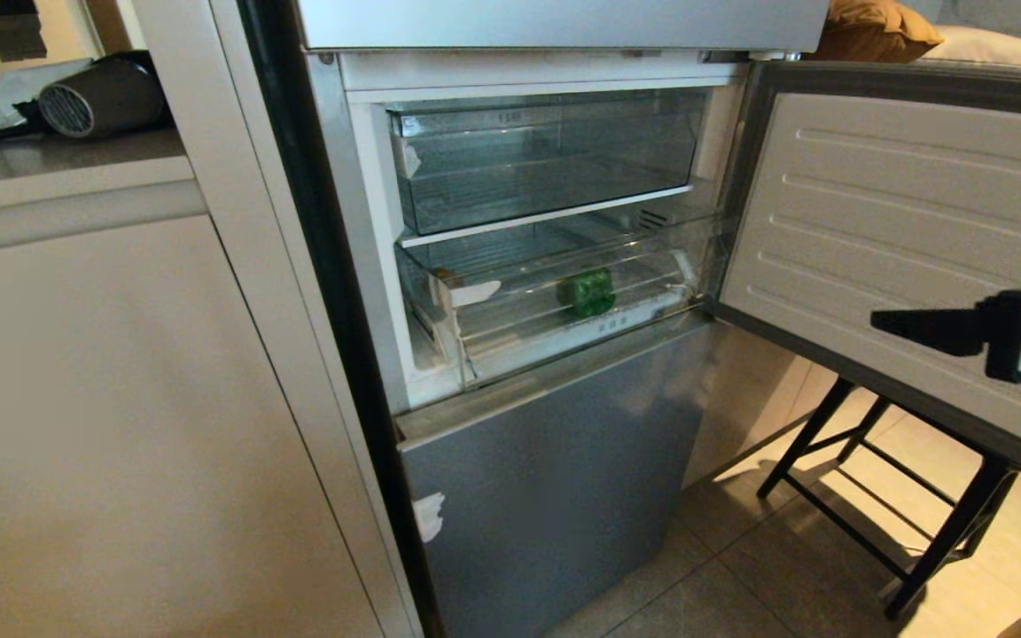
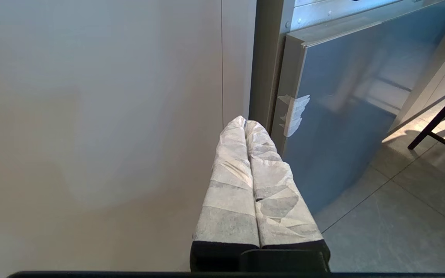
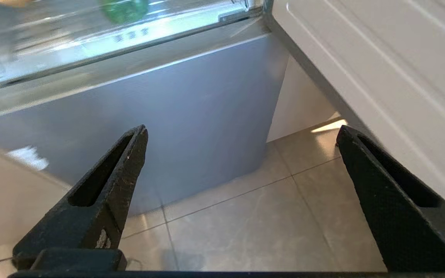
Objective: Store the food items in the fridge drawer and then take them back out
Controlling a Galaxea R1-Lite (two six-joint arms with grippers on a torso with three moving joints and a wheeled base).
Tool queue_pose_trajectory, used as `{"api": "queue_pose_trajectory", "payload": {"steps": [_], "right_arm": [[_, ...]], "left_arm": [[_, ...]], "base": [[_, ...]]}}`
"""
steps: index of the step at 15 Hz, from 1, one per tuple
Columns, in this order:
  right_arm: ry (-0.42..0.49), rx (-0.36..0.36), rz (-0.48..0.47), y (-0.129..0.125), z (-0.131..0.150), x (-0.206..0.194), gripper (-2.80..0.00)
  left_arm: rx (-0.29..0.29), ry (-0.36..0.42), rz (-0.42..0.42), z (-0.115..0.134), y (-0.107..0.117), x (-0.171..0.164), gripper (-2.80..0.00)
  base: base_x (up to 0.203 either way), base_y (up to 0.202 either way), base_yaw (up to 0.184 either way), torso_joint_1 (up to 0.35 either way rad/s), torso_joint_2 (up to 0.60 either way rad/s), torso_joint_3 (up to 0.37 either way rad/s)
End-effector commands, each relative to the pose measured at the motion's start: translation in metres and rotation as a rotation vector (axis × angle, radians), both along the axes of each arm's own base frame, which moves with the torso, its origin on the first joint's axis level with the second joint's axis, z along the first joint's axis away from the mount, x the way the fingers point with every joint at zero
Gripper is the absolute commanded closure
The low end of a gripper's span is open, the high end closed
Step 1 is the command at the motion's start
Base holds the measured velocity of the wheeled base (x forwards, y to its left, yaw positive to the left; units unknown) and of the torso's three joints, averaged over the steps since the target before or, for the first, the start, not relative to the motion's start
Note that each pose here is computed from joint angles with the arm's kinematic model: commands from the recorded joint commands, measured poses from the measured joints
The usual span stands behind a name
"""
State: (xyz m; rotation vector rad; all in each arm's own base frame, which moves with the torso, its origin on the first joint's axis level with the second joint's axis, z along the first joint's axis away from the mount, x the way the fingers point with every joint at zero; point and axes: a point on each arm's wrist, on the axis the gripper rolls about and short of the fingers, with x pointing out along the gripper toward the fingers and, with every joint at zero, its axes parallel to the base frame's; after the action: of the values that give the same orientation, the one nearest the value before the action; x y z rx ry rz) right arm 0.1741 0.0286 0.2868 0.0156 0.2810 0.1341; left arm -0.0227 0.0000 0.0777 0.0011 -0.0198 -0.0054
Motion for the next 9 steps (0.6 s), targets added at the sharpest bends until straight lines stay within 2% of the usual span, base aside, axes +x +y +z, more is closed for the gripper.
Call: {"api": "queue_pose_trajectory", "payload": {"steps": [1,6,9], "right_arm": [[-0.085,0.021,0.001,-0.008,0.002,-0.048,-2.80],[-0.059,0.016,-0.002,-0.017,-0.051,-0.104,-2.80],[-0.038,0.014,0.000,-0.019,-0.071,-0.117,-2.80]], "left_arm": [[-0.001,0.011,0.001,-0.003,0.000,0.001,0.00],[0.000,0.011,0.001,-0.003,0.000,0.001,0.00],[0.000,0.011,0.001,-0.003,0.000,0.001,0.00]], "base": [[0.000,0.000,0.000,0.000,0.00,0.000],[0.000,0.000,0.000,0.010,-0.02,-0.015],[0.000,0.000,0.000,0.118,-0.37,-0.252]]}}
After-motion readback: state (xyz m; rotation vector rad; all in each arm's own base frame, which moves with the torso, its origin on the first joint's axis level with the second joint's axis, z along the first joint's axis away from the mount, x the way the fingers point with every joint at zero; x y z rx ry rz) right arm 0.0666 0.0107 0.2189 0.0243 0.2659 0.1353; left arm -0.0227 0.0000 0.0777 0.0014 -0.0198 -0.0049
